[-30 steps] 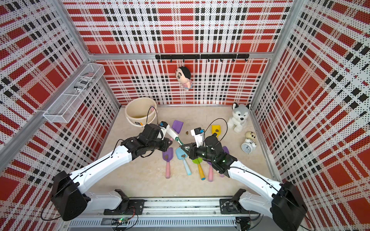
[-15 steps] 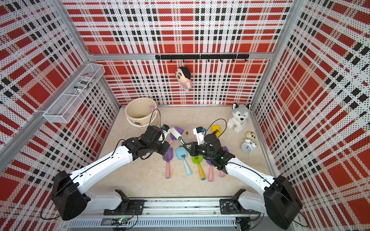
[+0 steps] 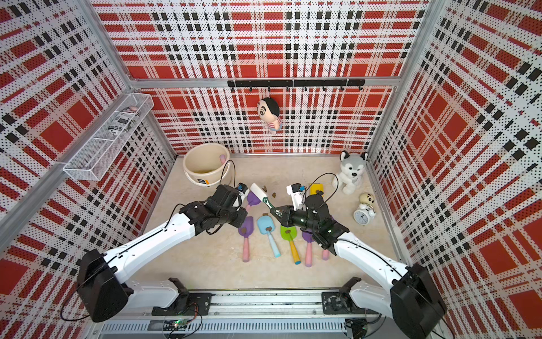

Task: Brush the soil off the hand trowel and place it into the bucket
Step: Brush off the soil from the hand trowel.

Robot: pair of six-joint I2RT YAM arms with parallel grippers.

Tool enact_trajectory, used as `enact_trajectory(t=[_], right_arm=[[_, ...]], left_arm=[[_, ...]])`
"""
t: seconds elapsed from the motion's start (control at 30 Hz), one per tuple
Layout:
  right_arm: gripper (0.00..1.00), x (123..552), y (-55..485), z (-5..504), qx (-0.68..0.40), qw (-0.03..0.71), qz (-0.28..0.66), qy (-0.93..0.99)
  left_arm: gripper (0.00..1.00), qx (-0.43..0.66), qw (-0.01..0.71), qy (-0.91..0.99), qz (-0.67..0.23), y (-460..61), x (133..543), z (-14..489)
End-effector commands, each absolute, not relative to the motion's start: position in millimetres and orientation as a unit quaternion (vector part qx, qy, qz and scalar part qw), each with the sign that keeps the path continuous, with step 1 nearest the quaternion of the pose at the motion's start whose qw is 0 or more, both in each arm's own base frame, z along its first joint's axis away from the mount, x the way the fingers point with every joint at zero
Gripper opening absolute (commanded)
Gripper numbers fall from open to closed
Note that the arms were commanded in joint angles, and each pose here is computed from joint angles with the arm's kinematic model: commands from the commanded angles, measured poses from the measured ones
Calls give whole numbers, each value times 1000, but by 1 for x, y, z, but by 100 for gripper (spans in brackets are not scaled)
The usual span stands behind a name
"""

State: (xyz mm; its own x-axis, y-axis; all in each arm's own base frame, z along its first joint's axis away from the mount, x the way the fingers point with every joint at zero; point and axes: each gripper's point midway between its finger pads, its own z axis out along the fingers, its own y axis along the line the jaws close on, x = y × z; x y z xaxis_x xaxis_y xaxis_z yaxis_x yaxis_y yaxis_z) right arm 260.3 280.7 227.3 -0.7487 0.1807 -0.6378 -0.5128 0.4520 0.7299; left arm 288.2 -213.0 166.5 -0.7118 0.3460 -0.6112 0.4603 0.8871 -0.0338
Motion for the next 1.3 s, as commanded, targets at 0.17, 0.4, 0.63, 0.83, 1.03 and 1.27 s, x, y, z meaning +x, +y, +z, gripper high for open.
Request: enact_trajectory(t=[0.17, 0.4, 0.63, 0.83, 1.03, 1.27], right_arm=[[0, 263, 289, 207, -103, 320, 516, 787], [0, 278, 271, 185, -58, 313, 495, 809], [0, 287, 239, 190, -18, 343, 476, 809], [0, 272, 248, 225, -70, 369, 523, 765], [0, 246, 284, 229, -138, 322, 578, 737], [0, 272, 268, 190, -65, 309, 533, 785]], left_arm=[[0, 225, 338, 909, -98, -224, 296, 187], [0, 221, 342, 908, -94, -221, 296, 189], [0, 220, 338, 910, -92, -219, 294, 184], [0, 222, 341, 908, -100, -222, 294, 185], [0, 217, 343, 906, -119, -231, 294, 183], [0, 213, 356, 901, -126, -231, 294, 195]])
